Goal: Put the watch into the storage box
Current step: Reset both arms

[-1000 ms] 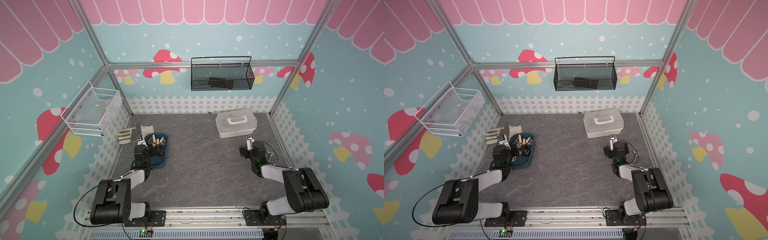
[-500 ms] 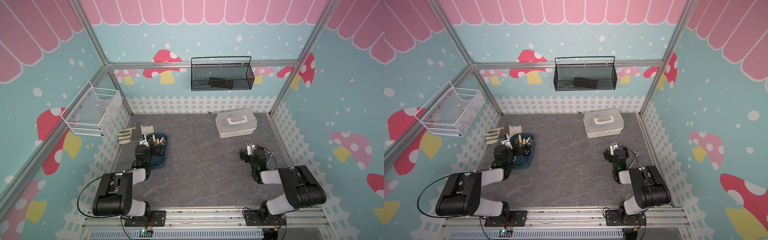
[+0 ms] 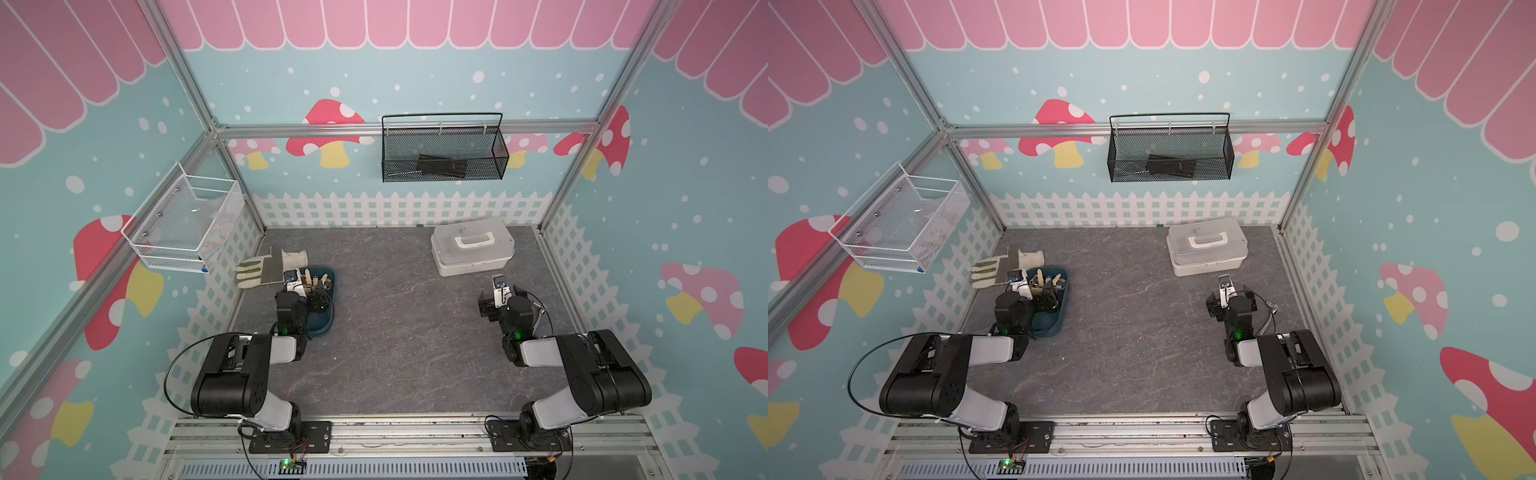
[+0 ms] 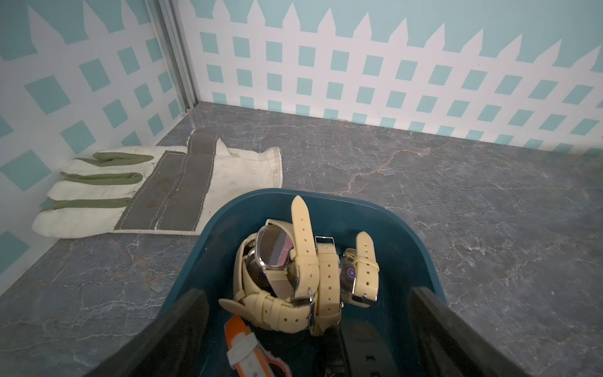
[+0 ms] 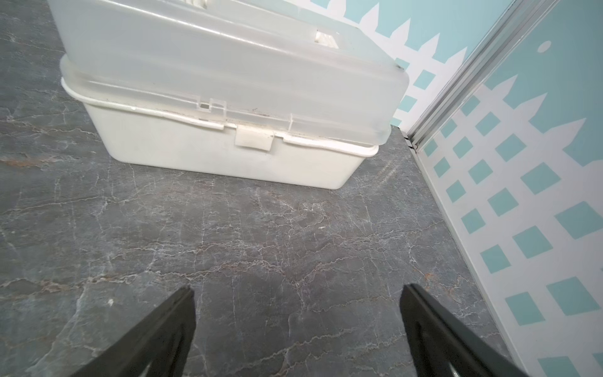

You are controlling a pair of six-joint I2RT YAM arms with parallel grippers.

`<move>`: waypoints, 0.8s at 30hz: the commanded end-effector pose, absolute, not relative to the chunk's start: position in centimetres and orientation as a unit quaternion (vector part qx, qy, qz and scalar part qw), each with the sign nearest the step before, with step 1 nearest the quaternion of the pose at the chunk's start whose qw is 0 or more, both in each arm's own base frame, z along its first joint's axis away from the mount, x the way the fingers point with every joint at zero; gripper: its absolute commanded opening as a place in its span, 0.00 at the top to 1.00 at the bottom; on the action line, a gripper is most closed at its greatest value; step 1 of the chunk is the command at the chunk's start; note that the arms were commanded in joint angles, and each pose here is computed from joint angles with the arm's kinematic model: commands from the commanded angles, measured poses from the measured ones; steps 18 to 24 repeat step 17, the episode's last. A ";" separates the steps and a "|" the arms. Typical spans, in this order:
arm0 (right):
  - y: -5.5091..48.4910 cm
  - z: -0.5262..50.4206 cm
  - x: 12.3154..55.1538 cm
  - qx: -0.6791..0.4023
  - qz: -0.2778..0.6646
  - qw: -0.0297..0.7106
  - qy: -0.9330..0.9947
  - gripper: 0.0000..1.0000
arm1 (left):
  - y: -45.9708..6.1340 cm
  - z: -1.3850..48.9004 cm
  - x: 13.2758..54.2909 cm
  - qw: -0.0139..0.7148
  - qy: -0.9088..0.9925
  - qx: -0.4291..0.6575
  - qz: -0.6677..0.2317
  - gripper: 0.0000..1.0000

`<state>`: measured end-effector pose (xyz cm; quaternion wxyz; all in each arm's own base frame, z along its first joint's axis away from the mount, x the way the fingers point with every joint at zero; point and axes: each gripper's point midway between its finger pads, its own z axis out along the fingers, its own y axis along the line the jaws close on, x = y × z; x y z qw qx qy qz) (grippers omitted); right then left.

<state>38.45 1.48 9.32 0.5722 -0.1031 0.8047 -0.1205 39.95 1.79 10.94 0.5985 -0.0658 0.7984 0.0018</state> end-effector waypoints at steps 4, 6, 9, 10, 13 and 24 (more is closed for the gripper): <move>1.3 10.0 38.8 -0.101 -0.124 0.581 0.798 0.01 | 1.9 11.6 40.2 0.610 0.790 -0.060 0.017 0.01; 1.3 10.0 38.8 -0.101 -0.124 0.580 0.799 0.00 | 1.8 11.5 40.2 0.603 0.795 -0.060 0.015 0.01; 1.4 10.0 38.9 -0.101 -0.124 0.580 0.799 0.00 | 1.9 11.5 40.2 0.606 0.793 -0.061 0.015 0.01; 1.4 9.9 38.9 -0.101 -0.124 0.579 0.800 0.01 | 1.8 11.5 40.2 0.605 0.794 -0.060 0.014 0.01; 1.4 9.9 38.9 -0.102 -0.123 0.579 0.800 0.00 | 1.8 11.5 40.2 0.606 0.793 -0.060 0.014 0.01; 1.4 10.0 38.8 -0.101 -0.123 0.580 0.799 0.00 | 1.8 11.5 40.2 0.606 0.793 -0.060 0.014 0.01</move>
